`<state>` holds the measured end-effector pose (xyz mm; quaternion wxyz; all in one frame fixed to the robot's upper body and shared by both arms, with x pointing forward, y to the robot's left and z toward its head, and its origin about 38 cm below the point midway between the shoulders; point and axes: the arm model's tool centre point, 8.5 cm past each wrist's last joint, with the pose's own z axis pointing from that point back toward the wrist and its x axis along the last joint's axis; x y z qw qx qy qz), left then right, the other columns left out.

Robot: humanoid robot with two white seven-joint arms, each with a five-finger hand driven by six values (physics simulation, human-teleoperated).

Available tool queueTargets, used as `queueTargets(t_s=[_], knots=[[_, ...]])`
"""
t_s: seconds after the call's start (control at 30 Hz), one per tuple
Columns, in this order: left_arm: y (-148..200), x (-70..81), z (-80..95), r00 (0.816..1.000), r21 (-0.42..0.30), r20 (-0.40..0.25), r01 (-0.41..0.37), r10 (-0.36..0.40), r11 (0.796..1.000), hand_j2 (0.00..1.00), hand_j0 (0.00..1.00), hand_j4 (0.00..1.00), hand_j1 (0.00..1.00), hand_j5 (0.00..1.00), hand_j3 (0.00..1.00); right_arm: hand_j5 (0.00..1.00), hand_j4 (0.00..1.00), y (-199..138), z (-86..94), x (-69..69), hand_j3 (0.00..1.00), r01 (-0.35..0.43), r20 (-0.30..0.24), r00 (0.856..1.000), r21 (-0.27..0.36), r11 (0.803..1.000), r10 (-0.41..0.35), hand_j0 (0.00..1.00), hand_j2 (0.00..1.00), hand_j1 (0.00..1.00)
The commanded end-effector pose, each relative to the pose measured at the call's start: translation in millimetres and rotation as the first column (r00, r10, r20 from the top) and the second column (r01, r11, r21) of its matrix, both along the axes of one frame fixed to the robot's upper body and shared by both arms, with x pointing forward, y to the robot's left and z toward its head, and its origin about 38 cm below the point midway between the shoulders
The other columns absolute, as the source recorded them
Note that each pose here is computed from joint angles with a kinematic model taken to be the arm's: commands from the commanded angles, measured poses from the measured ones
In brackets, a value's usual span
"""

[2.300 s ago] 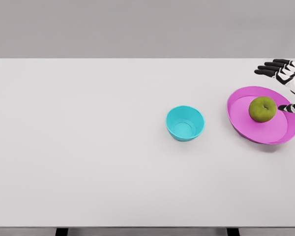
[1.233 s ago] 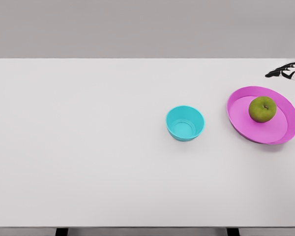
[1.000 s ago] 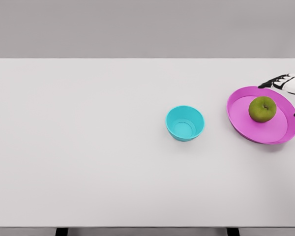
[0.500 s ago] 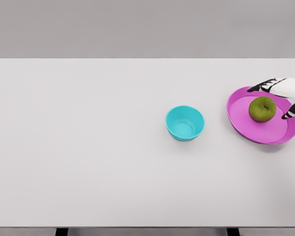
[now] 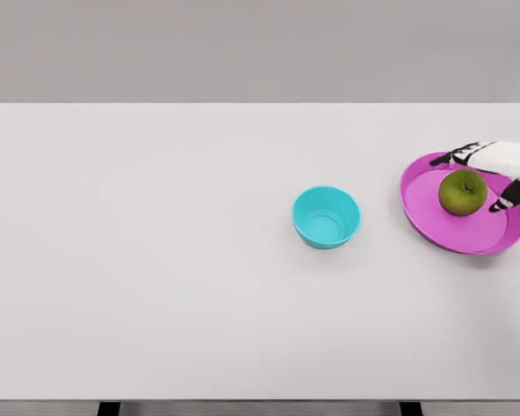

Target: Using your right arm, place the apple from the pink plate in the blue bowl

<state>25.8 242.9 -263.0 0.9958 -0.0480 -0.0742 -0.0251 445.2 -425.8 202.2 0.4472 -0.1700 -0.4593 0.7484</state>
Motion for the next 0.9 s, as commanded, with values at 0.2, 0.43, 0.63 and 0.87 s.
queueTargets(t_s=[0.2,0.43,0.63,0.87], knots=[[0,0.4,0.0,1.0,-0.002,0.001,0.0,0.0,1.0,1.0,1.0,1.0,1.0,1.0,1.0,1.0,1.0,2,-14.0,0.6,1.0,0.005,-0.037,0.999,0.0,1.0,-0.005,1.0,1.0,1.0],[0,-0.1,0.0,1.0,0.0,0.0,0.0,0.0,1.0,1.0,1.0,1.0,1.0,1.0,1.0,1.0,1.0,1,-16.1,2.0,1.0,0.009,-0.045,0.999,-0.004,1.0,-0.009,1.0,1.0,1.0],[0,-0.1,0.0,1.0,0.0,0.0,0.0,0.0,1.0,1.0,1.0,1.0,1.0,1.0,1.0,1.0,1.0,8,-20.7,8.4,1.0,0.005,-0.055,0.998,0.001,1.0,-0.005,1.0,1.0,1.0],[0,-0.1,0.0,1.0,0.0,0.0,0.0,0.0,1.0,1.0,1.0,1.0,1.0,1.0,1.0,1.0,1.0,6,-25.9,7.7,1.0,0.009,-0.07,0.997,-0.004,1.0,-0.01,1.0,1.0,1.0]])
